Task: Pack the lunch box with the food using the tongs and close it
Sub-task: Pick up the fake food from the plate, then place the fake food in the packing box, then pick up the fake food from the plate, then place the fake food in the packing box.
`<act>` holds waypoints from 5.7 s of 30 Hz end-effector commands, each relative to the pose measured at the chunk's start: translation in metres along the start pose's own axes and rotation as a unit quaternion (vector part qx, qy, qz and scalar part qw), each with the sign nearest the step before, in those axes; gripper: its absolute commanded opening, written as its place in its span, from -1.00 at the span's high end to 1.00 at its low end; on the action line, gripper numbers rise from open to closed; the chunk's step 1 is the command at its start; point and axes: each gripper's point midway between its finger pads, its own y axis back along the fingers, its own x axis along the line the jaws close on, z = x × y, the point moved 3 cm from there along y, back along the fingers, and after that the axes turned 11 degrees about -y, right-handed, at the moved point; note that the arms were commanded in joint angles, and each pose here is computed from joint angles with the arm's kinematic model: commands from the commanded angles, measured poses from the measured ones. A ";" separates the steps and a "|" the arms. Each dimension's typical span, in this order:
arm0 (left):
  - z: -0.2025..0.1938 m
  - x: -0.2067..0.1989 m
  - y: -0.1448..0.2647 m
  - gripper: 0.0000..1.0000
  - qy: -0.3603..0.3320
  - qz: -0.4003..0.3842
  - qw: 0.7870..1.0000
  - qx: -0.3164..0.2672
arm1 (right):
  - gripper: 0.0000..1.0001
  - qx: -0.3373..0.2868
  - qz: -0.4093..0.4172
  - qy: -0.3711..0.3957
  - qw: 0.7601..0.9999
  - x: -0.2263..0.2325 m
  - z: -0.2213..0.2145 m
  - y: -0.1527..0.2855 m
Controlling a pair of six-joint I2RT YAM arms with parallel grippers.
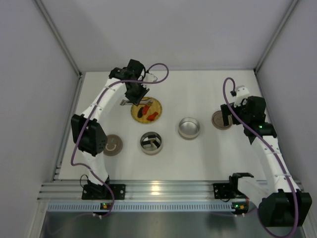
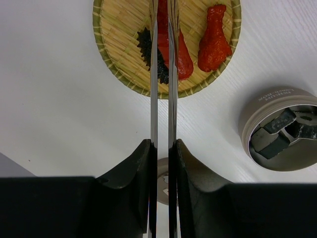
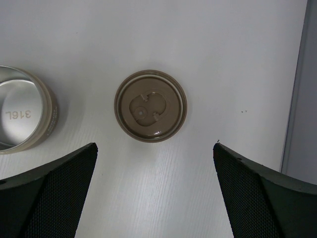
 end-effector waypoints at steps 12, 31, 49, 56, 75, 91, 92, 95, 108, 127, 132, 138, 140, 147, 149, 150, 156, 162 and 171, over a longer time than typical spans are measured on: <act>0.048 -0.046 0.058 0.89 -0.067 -0.007 0.993 -0.098 | -0.99 -0.025 -0.001 -0.001 1.000 0.001 0.014 0.000; 0.133 -0.156 0.076 0.88 -0.168 -0.093 0.956 -0.224 | -0.99 -0.032 -0.025 -0.078 0.996 -0.042 0.025 0.011; 0.130 -0.169 0.018 0.72 -0.178 -0.102 0.960 -0.189 | -0.99 -0.020 -0.017 -0.073 0.997 -0.049 0.015 0.012; 0.118 -0.174 0.005 0.46 -0.177 -0.109 0.962 -0.175 | -0.99 -0.017 -0.017 -0.072 0.997 -0.050 0.014 0.011; 0.133 -0.147 0.069 0.07 -0.178 -0.057 0.958 -0.217 | -0.99 -0.017 -0.008 -0.071 0.997 -0.047 0.014 0.011; -0.019 -0.045 0.060 0.03 -0.055 -0.068 0.992 -0.092 | -0.99 -0.005 0.021 -0.076 0.997 -0.040 0.010 0.005; -0.023 -0.045 0.057 0.02 -0.053 -0.071 0.992 -0.086 | -0.99 -0.005 0.021 -0.077 0.997 -0.040 0.010 0.004; -0.035 -0.044 0.045 0.00 -0.043 -0.082 0.994 -0.062 | -0.99 -0.003 0.023 -0.079 0.997 -0.040 0.011 0.004; -0.036 -0.040 0.017 -0.02 -0.026 -0.107 0.993 -0.036 | -0.99 0.001 0.022 -0.077 0.997 -0.040 0.010 0.000; -0.033 -0.027 0.000 -0.02 -0.013 -0.082 0.996 -0.013 | -0.99 0.006 0.022 -0.078 0.997 -0.041 0.006 -0.003; -0.028 -0.028 -0.004 0.03 -0.008 -0.091 0.996 -0.023 | -0.99 0.004 0.020 -0.078 0.997 -0.041 0.006 -0.001; -0.020 -0.027 0.001 0.26 -0.006 -0.090 0.995 -0.040 | -0.99 0.003 0.017 -0.075 0.997 -0.042 0.007 0.001; -0.017 -0.025 0.006 0.35 -0.006 -0.086 0.995 -0.048 | -0.99 0.002 0.018 -0.075 0.997 -0.041 0.007 0.000; -0.002 -0.017 0.037 0.59 -0.007 -0.056 0.994 -0.092 | -0.99 0.001 0.020 -0.078 0.997 -0.041 0.008 0.001; 0.004 -0.018 0.049 0.68 -0.013 -0.056 0.992 -0.109 | -0.98 0.000 0.022 -0.078 0.997 -0.040 0.009 0.001; 0.005 -0.023 0.052 0.72 -0.020 -0.064 0.991 -0.113 | -0.99 0.002 0.022 -0.079 0.997 -0.040 0.008 0.000; 0.025 -0.086 0.069 0.68 -0.123 -0.064 0.982 -0.125 | -0.99 -0.003 0.022 -0.080 0.997 -0.040 0.012 0.002; 0.048 -0.129 0.066 0.64 -0.163 -0.082 0.974 -0.137 | -0.99 -0.001 0.021 -0.079 0.997 -0.040 0.012 0.004; 0.068 -0.154 0.046 0.49 -0.187 -0.105 0.968 -0.131 | -0.99 0.001 0.016 -0.074 0.997 -0.041 0.010 0.005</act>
